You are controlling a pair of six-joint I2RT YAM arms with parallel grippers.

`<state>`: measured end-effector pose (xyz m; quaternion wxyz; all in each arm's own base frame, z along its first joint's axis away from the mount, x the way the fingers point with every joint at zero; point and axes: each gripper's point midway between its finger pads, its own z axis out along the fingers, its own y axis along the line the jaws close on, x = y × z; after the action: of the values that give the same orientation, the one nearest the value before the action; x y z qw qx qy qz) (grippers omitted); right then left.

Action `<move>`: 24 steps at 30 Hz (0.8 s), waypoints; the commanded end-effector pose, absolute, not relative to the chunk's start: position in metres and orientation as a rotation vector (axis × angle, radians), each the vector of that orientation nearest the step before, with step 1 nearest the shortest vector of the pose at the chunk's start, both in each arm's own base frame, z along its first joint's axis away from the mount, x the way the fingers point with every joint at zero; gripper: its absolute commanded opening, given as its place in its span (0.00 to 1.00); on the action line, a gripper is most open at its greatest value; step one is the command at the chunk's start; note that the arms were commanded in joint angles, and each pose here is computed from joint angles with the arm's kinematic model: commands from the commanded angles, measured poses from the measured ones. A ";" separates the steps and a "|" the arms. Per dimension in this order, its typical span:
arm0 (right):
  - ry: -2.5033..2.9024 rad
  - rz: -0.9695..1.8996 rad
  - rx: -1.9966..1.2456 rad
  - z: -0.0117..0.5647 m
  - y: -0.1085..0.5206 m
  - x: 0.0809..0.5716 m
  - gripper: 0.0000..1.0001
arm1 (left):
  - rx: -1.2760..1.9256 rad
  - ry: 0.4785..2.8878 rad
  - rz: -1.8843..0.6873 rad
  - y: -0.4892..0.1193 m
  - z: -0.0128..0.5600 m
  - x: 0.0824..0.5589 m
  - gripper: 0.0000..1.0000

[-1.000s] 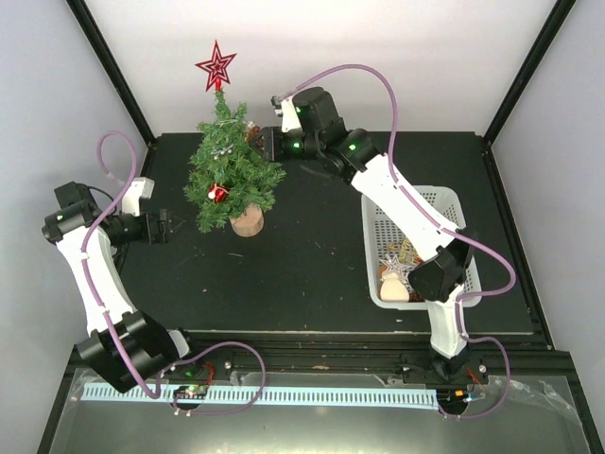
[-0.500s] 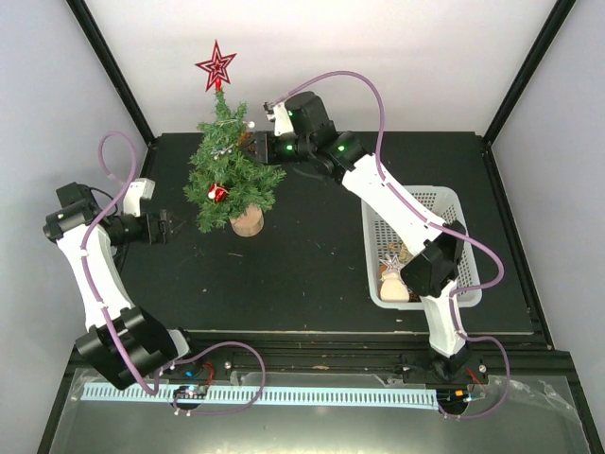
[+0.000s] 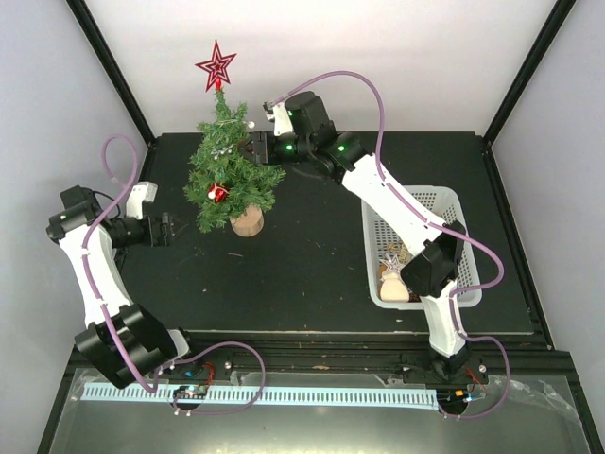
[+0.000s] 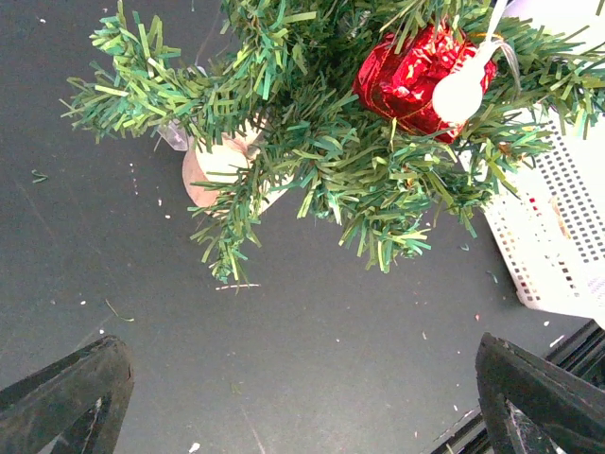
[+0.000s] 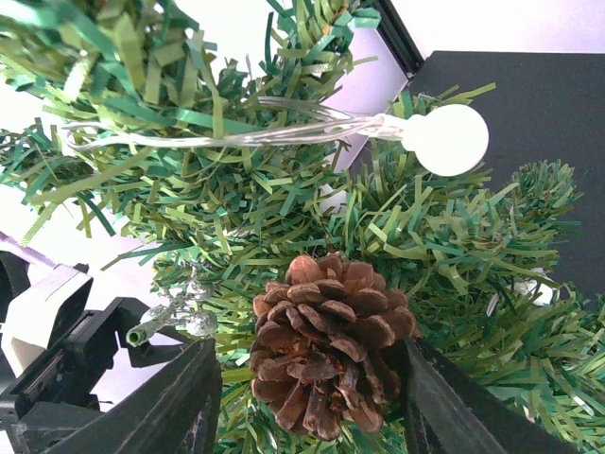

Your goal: Decorate the small christmas tree

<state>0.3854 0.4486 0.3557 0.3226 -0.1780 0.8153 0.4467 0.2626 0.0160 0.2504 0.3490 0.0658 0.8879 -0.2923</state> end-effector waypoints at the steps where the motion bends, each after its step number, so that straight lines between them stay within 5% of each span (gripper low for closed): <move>1: 2.106 1.179 -0.462 0.367 0.446 0.386 0.53 | 0.193 2.284 -0.779 0.013 0.249 0.263 0.99; 24: 2.013 1.160 -0.370 0.411 0.416 0.396 0.75 | 0.200 2.271 -0.698 0.022 0.262 0.261 0.99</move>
<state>0.3976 0.4320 0.3736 0.3482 -0.1529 0.8107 0.4451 0.2609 0.0169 0.2454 0.3454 0.0633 0.8891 -0.2936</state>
